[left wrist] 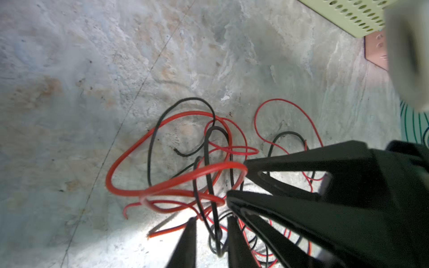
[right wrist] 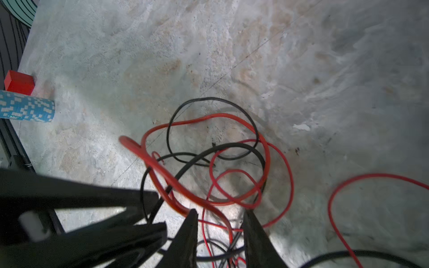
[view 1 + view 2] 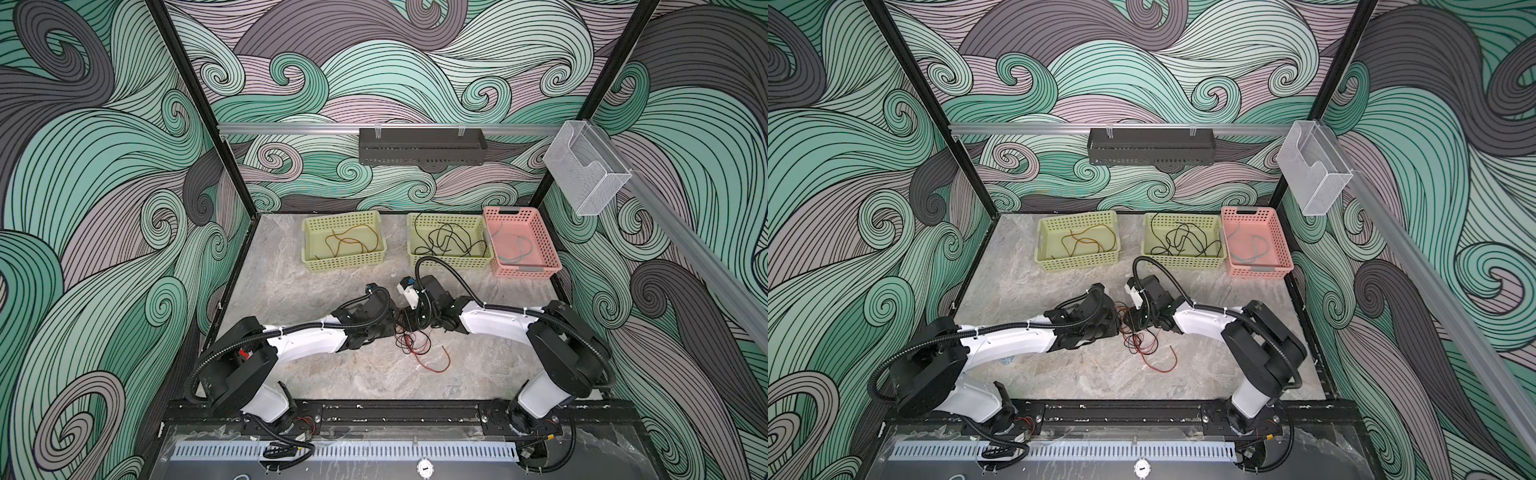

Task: Untangle the cables
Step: 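Pull a red cable up with the right gripper while the left holds black cable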

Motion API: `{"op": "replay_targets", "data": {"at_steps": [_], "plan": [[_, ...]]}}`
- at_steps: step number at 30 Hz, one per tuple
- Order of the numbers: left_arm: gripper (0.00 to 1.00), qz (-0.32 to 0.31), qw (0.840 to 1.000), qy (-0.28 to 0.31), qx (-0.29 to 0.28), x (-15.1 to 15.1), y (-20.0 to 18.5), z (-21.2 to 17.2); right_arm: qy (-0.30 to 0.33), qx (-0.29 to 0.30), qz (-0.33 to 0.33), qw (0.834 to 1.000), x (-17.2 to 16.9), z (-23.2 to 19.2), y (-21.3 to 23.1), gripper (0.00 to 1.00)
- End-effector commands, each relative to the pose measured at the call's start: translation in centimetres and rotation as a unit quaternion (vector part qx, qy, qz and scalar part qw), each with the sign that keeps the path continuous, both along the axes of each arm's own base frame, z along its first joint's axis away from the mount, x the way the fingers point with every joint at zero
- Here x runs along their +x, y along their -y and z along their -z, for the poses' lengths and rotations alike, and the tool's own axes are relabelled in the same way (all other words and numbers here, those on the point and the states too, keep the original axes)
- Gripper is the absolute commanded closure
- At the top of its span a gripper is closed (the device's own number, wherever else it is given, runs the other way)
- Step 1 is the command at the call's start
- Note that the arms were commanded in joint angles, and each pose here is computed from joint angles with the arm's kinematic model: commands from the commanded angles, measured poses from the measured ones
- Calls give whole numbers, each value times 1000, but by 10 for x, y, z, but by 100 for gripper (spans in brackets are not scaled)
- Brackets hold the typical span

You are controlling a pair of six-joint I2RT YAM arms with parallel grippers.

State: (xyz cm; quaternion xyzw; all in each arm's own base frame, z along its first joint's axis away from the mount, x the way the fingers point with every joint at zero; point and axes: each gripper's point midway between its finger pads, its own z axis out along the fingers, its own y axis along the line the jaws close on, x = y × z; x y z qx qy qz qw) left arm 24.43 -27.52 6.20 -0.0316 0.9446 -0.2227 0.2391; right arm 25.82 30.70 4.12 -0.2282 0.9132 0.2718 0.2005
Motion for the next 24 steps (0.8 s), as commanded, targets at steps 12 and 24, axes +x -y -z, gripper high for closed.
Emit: {"op": "replay_targets", "data": {"at_steps": [12,24], "plan": [[100,-19,999,45,14,-16,-54,-43,86,22,28,996,8,-68,9,100],[100,-55,997,59,16,-24,-93,-43,156,41,51,986,8,-129,29,100]]}}
